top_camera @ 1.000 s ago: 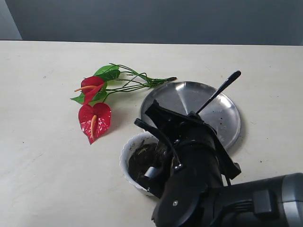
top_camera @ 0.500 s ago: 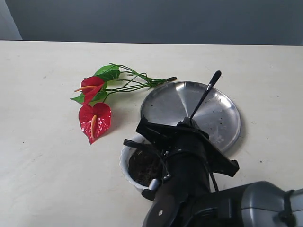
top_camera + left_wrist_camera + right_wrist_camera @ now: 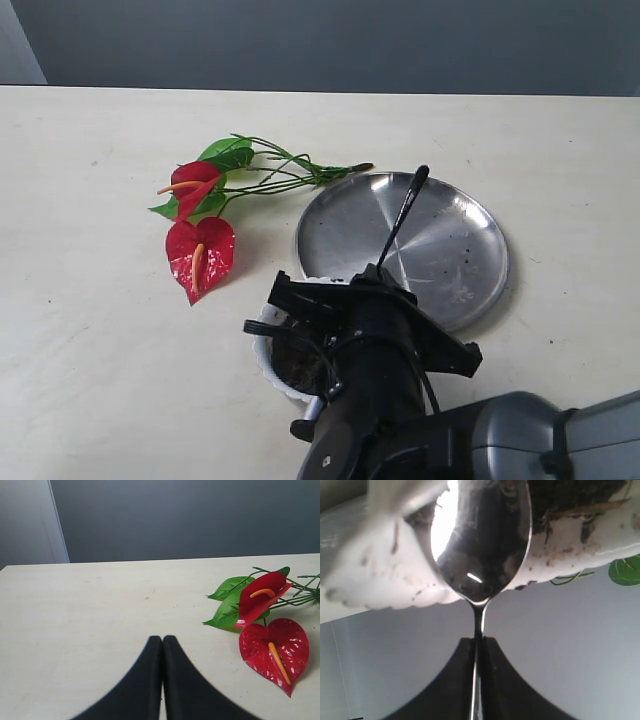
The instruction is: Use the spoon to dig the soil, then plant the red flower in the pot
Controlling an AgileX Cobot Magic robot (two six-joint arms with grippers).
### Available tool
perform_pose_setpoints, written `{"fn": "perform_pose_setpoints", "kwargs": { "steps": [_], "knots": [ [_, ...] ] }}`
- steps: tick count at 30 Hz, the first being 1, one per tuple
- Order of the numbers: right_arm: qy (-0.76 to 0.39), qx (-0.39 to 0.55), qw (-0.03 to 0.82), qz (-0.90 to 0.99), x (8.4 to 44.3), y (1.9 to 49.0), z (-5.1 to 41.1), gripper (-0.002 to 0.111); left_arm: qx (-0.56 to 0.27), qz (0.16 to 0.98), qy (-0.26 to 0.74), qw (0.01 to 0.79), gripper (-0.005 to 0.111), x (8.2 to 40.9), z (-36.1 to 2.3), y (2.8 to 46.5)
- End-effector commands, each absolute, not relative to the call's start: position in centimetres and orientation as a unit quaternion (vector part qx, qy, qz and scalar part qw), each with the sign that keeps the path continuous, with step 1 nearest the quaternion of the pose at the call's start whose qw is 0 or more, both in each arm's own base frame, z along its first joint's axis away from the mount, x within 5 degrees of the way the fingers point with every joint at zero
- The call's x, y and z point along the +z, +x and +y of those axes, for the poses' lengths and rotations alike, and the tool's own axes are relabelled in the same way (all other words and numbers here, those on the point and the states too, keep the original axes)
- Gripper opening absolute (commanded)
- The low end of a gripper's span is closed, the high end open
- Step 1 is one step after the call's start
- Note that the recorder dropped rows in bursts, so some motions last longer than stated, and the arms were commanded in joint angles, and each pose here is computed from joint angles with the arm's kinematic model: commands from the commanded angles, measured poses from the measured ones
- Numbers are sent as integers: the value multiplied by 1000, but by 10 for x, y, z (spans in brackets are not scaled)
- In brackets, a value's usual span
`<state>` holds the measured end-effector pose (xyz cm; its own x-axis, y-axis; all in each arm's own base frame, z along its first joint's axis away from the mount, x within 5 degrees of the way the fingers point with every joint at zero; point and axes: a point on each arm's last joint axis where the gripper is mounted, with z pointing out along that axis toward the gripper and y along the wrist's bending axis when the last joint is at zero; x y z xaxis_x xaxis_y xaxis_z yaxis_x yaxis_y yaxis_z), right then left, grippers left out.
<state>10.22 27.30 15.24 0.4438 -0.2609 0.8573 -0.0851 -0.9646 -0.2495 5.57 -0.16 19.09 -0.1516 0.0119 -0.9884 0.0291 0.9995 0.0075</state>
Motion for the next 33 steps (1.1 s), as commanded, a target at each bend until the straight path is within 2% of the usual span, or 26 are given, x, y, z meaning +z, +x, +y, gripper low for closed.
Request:
{"fn": "perform_pose_setpoints", "kwargs": {
  "steps": [1, 10, 19, 28, 33],
  "knots": [
    [-850, -512, 84, 90, 150, 101, 274, -1, -8, 756, 15, 654, 0, 192, -2, 55],
    [-819, -555, 91, 112, 166, 117, 279, -1, -8, 756, 15, 654, 0, 192, -2, 55],
    [-856, -494, 112, 106, 156, 99, 287, -1, -8, 756, 15, 654, 0, 192, -2, 55],
    [-834, -527, 108, 123, 162, 103, 284, -1, -8, 756, 15, 654, 0, 192, -2, 55],
    [-854, -499, 111, 94, 157, 103, 288, -1, -8, 756, 15, 654, 0, 192, -2, 55]
  ]
}}
